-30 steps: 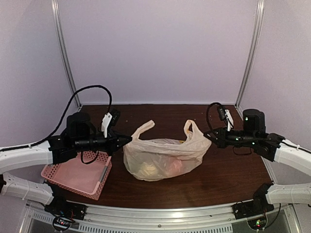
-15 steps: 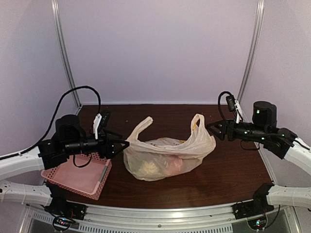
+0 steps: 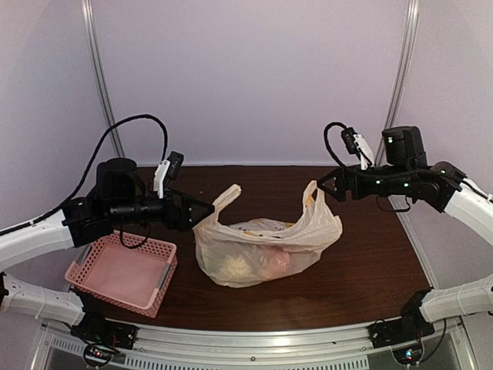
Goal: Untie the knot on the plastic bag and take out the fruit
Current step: Adjust the takeout bag at the center of the board.
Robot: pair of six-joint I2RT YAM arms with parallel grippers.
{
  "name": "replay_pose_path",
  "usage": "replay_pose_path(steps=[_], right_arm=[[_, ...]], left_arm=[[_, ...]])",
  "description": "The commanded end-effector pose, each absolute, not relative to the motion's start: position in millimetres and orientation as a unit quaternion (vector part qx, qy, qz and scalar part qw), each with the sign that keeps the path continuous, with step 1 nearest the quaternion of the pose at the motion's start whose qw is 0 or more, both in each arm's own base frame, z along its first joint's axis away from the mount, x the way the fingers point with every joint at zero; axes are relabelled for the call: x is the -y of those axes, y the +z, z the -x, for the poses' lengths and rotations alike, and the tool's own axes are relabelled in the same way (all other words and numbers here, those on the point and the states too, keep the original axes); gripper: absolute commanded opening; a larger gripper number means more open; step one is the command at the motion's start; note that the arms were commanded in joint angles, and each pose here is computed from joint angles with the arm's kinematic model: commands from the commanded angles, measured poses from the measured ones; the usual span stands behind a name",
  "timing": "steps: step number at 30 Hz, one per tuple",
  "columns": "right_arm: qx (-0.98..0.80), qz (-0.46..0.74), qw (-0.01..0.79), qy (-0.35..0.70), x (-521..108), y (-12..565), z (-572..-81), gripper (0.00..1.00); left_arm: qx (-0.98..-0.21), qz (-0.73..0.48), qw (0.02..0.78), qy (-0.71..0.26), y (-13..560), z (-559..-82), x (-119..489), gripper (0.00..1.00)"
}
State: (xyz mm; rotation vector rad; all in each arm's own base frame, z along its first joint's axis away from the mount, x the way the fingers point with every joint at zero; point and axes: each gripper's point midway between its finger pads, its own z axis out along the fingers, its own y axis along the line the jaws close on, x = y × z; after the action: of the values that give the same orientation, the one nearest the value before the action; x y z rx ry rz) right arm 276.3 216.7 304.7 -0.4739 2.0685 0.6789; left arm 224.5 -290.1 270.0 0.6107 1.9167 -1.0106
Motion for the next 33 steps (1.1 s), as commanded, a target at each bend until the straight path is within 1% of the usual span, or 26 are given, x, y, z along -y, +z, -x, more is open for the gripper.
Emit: replay_pose_path(steps=[1,4,6,8,10,11,12,13,16,19,20,22,24,26,27,30,33], right_arm=[[-0.845,0.220,0.411,0.261,-232,292,-272,0.91],[-0.846,0.236,0.398,0.264,-246,286,-270,0.86],[-0.846,0.246,0.393,0.264,-256,283,-266,0.80],[-0.847,0.244,0.394,0.258,-259,280,-268,0.71],[-0.850,0.235,0.397,0.254,-259,279,-272,0.63],[-0.852,0.230,0.399,0.249,-258,279,-275,0.59],[-0.856,0.222,0.402,0.239,-256,278,-279,0.53],[-0.860,0.213,0.404,0.228,-254,278,-285,0.45],[-0.868,0.194,0.408,0.205,-254,275,-301,0.23],[-0.868,0.169,0.422,0.200,-255,278,-328,0.14],[-0.867,0.158,0.429,0.199,-255,284,-341,0.11],[-0.865,0.135,0.446,0.186,-251,297,-372,0.05],[-0.844,0.117,0.492,0.181,-247,340,-403,0.00],[-0.816,0.109,0.536,0.186,-245,384,-425,0.00],[-0.799,0.111,0.559,0.192,-244,407,-431,0.00],[-0.736,0.117,0.633,0.210,-239,481,-430,0.00],[-0.680,0.146,0.678,0.238,-237,518,-400,0.00]], left_arm=[[-0.765,-0.270,0.432,-0.394,276,-237,310,0.98],[-0.760,-0.285,0.434,-0.391,280,-242,323,0.98],[-0.756,-0.291,0.435,-0.392,282,-245,330,0.98],[-0.751,-0.296,0.437,-0.397,284,-247,337,0.98],[-0.746,-0.305,0.435,-0.402,286,-249,346,0.93],[-0.746,-0.310,0.433,-0.400,284,-250,351,0.88],[-0.747,-0.316,0.430,-0.397,282,-251,355,0.76],[-0.748,-0.318,0.428,-0.395,281,-253,359,0.65],[-0.755,-0.312,0.433,-0.380,278,-264,363,0.43],[-0.762,-0.300,0.464,-0.337,282,-282,357,0.15],[-0.767,-0.294,0.478,-0.312,283,-290,351,0.11],[-0.775,-0.286,0.496,-0.269,286,-308,342,0.08],[-0.778,-0.268,0.520,-0.230,297,-333,330,0.04],[-0.770,-0.241,0.556,-0.200,323,-357,316,0.00],[-0.761,-0.232,0.576,-0.190,338,-365,311,0.00],[-0.720,-0.214,0.638,-0.172,387,-375,300,0.00],[-0.664,-0.231,0.686,-0.190,410,-362,300,0.00]])
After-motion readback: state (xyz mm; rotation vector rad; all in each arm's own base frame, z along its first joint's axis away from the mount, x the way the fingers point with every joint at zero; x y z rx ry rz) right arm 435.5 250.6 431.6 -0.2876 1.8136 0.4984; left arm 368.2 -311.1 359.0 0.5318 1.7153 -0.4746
